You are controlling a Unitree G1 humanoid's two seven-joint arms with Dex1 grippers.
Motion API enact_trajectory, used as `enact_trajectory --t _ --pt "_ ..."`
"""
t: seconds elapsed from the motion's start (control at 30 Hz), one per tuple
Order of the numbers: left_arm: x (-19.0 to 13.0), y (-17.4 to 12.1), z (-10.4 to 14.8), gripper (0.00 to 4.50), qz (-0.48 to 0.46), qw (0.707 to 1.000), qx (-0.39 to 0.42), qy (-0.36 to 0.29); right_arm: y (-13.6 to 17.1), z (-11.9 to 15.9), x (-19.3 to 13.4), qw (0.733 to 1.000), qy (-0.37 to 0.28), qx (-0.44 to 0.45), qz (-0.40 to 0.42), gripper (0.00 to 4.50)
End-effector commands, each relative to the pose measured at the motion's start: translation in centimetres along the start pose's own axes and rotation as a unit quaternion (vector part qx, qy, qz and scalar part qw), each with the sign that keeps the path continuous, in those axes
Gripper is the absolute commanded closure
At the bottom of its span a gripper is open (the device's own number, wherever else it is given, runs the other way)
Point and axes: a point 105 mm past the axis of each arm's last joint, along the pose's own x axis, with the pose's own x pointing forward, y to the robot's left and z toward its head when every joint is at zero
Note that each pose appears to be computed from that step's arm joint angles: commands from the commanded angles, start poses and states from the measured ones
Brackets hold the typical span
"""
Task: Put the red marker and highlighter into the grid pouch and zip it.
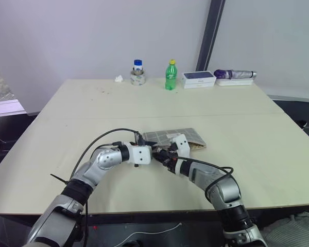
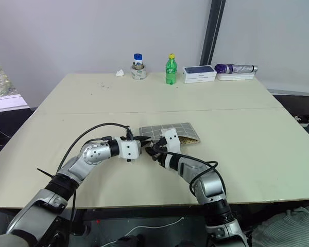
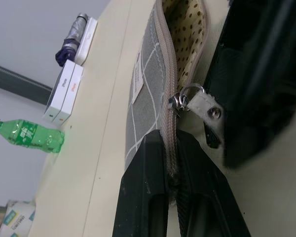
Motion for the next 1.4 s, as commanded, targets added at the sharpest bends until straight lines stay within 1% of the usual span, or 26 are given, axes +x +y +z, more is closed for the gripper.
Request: enact_trajectory --t 0.03,0.1,0.3,0.47,0.53,0.6,0.63,0.67,0.7,0.73,0.77,0.83,0.87,0.9,0.93,0.97,1.07,1.17,1.23,1.33,1.37,1.4 --pt "-0.7 1.6 0.2 4.5 0.028 0.999 0.015 -0.002 -1.0 1.9 -1.5 0.999 -0.026 -0.023 -0.01 4.47" --pt "-1.0 1.7 -0.2 4.5 0.033 0.999 0.01 0.004 -2.5 2.0 -3.2 0.999 -0.016 -0.038 -0.029 4.47" --pt "-2.5 1.8 -1.2 4.5 0.044 0.999 -0.016 0.016 -7.8 2.8 -10.4 0.991 0.042 -0.103 -0.073 4.47" --pt "-3.5 1.8 -2.2 4.5 0.047 0.998 -0.032 0.03 -10.4 3.1 -13.0 0.983 0.06 -0.125 -0.116 4.47" --pt "-3.8 1.5 -2.6 4.5 0.043 0.997 -0.05 0.035 -10.3 2.9 -13.0 0.981 0.067 -0.144 -0.112 4.47" --pt "-4.0 1.9 -2.7 4.5 0.054 0.994 -0.086 0.032 -8.2 3.6 -12.0 0.987 0.04 -0.142 -0.07 4.47" --pt "-4.0 2.1 -2.6 4.5 0.058 0.992 -0.108 0.025 -7.6 3.9 -11.7 0.989 0.027 -0.131 -0.055 4.22" --pt "-4.0 2.1 -2.5 4.11 0.056 0.988 -0.14 0.016 -7.1 4.1 -11.6 0.991 0.021 -0.127 -0.042 3.91" --pt "-3.9 2.3 -2.1 3.71 0.058 0.984 -0.169 0.001 -7.3 4.0 -11.7 0.99 0.026 -0.132 -0.045 3.6" --pt "-3.9 2.4 -1.7 3.46 0.06 0.981 -0.182 -0.008 -7.5 3.9 -11.8 0.989 0.03 -0.137 -0.048 3.19" --pt "-4.0 2.6 -1.5 2.93 0.064 0.98 -0.189 -0.014 -7.6 3.7 -12.0 0.989 0.036 -0.137 -0.049 2.57" --pt "-4.5 2.8 -1.1 1.94 0.076 0.977 -0.197 -0.021 -7.5 3.7 -12.3 0.988 0.039 -0.145 -0.039 1.6" --pt "-4.9 2.9 -1.0 1.52 0.083 0.975 -0.203 -0.026 -7.5 3.7 -12.5 0.987 0.04 -0.149 -0.034 1.16" --pt "-5.3 3.0 -0.7 0.94 0.09 0.97 -0.223 -0.035 -7.4 3.8 -12.7 0.987 0.042 -0.153 -0.029 0.59" --pt "-5.9 3.4 -0.5 0.49 0.101 0.961 -0.254 -0.044 -7.3 3.9 -13.0 0.985 0.042 -0.163 -0.024 0.11" --pt "-6.4 3.7 -0.2 0.47 0.106 0.955 -0.273 -0.05 -7.3 4.1 -13.2 0.984 0.041 -0.174 -0.021 0.04" --pt "-8.2 4.1 0.2 0.47 0.113 0.948 -0.293 -0.045 -7.1 4.9 -13.6 0.981 0.031 -0.191 -0.011 0.04" --pt "-10.2 4.6 0.0 0.47 0.129 0.939 -0.318 -0.03 -7.6 5.7 -14.0 0.979 0.016 -0.201 -0.014 0.04" --pt "-11.9 4.7 -0.8 0.47 0.142 0.939 -0.314 0.0 -8.3 5.9 -14.6 0.978 0.012 -0.204 -0.026 0.04" --pt "-14.9 4.7 -2.4 0.47 0.171 0.936 -0.306 0.046 -9.2 5.3 -15.7 0.975 0.026 -0.215 -0.037 0.04" --pt "-15.9 4.4 -3.3 0.47 0.18 0.933 -0.303 0.07 -9.6 5.2 -16.1 0.974 0.031 -0.221 -0.042 0.04" --pt "-18.0 4.0 -5.0 0.47 0.2 0.924 -0.309 0.102 -10.0 5.0 -16.7 0.971 0.04 -0.23 -0.047 0.04"
